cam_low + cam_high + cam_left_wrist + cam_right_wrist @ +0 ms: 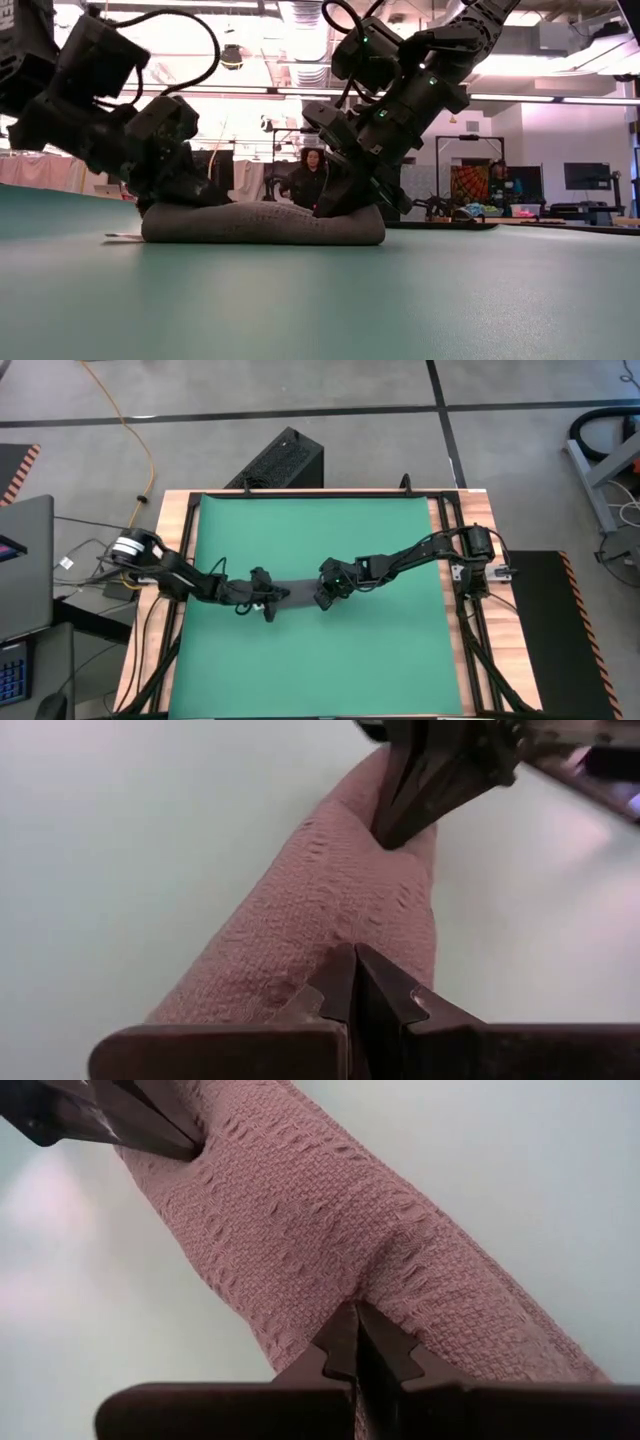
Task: Roll towel
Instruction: Roll the gray towel
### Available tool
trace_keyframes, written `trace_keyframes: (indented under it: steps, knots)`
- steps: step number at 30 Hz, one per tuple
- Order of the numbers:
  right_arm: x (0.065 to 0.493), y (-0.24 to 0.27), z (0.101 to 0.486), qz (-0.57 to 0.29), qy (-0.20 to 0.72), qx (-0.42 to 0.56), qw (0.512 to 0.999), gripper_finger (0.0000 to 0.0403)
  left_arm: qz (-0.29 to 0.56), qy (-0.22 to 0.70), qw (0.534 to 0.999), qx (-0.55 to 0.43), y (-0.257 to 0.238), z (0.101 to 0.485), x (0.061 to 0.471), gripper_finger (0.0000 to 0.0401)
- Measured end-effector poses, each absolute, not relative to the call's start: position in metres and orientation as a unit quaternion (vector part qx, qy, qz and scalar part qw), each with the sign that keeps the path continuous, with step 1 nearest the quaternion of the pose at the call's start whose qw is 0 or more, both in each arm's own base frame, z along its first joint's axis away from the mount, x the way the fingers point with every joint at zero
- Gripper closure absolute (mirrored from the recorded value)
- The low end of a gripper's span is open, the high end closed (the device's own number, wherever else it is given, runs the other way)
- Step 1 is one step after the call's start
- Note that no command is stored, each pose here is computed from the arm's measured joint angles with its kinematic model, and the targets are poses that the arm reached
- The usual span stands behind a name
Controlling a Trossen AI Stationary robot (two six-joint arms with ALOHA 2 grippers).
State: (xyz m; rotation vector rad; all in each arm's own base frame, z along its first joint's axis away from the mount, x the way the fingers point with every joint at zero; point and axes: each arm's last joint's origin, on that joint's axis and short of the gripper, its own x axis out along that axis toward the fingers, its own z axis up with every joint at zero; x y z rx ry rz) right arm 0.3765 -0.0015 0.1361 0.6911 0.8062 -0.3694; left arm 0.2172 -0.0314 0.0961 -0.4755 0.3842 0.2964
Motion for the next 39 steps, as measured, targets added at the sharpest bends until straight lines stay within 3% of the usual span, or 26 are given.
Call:
trace_keyframes:
  steps: [18,27,30,35,39]
  knots:
    - [0.373,-0.002,0.140,-0.170,0.397,0.312,0.846,0.0379,0.155,0.218,0.931,-0.249,-0.029,0.080,0.205,0.0401]
    - [0.359,-0.002,0.161,-0.167,0.419,0.302,0.840,0.0353,0.154,0.221,0.930,-0.250,-0.029,0.079,0.204,0.0401]
    - [0.353,-0.001,0.181,-0.165,0.395,0.281,0.859,0.0353,0.153,0.222,0.930,-0.250,-0.029,0.079,0.204,0.0401]
    - [0.363,0.005,0.223,-0.115,0.255,0.205,0.938,0.0362,0.152,0.222,0.930,-0.252,-0.029,0.079,0.204,0.0401]
    - [0.378,0.014,0.210,-0.081,0.227,0.153,0.958,0.0381,0.153,0.221,0.930,-0.252,-0.029,0.079,0.204,0.0401]
